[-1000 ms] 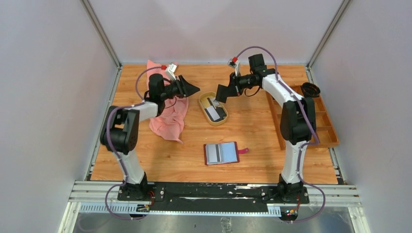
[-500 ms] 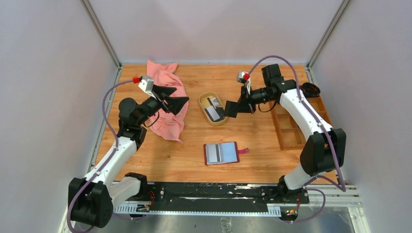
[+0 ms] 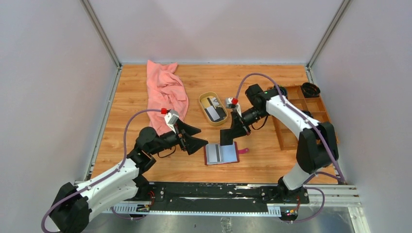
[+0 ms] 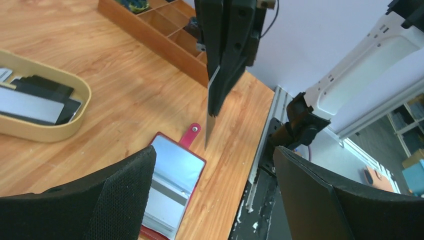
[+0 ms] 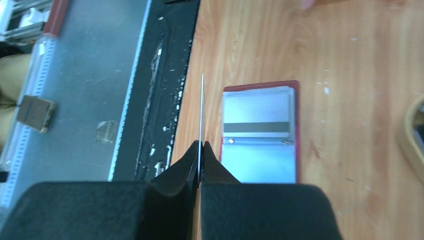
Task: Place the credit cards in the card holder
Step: Insert the credit card into the card holder.
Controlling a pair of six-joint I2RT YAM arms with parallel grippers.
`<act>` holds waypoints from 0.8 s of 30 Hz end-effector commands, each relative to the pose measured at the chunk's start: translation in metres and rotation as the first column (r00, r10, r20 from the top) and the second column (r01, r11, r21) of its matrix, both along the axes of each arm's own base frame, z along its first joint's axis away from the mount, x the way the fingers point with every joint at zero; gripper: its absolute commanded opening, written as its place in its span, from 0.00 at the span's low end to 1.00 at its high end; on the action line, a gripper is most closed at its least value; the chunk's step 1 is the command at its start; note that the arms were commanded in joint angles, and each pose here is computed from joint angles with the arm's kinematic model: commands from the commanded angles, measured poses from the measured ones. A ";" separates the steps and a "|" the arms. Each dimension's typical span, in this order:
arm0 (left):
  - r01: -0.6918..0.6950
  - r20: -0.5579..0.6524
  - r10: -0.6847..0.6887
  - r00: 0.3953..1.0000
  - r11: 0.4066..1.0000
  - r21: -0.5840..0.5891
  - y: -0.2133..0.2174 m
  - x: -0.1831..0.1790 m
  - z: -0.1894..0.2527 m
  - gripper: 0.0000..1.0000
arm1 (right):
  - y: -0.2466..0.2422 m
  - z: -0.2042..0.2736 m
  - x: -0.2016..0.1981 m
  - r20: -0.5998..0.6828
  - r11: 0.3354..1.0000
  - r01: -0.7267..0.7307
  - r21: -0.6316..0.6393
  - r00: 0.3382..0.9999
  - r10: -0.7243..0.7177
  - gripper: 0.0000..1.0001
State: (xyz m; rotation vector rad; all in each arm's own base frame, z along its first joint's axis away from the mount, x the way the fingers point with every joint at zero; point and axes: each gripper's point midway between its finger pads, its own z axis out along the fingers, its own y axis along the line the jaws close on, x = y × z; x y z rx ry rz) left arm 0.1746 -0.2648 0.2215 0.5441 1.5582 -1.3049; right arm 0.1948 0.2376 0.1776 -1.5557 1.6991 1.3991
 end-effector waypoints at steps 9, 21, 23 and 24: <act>-0.044 -0.113 0.041 0.993 0.999 -0.027 -0.015 -0.001 -0.012 0.85 | 0.025 -0.024 -0.045 -0.157 0.964 -0.249 -0.096 0.960 0.232 0.00; 0.090 -0.106 -0.087 0.991 0.995 0.029 -0.035 -0.013 -0.032 0.60 | 0.028 -0.029 -0.052 -0.196 0.948 -0.297 -0.112 0.942 0.271 0.00; 0.108 -0.113 -0.103 0.988 0.993 0.043 -0.038 -0.013 -0.035 0.57 | 0.028 -0.029 -0.052 -0.204 0.947 -0.300 -0.114 0.940 0.274 0.00; 0.117 -0.117 -0.111 0.987 0.992 0.048 -0.040 -0.014 -0.037 0.55 | 0.028 -0.030 -0.052 -0.207 0.947 -0.301 -0.114 0.939 0.274 0.00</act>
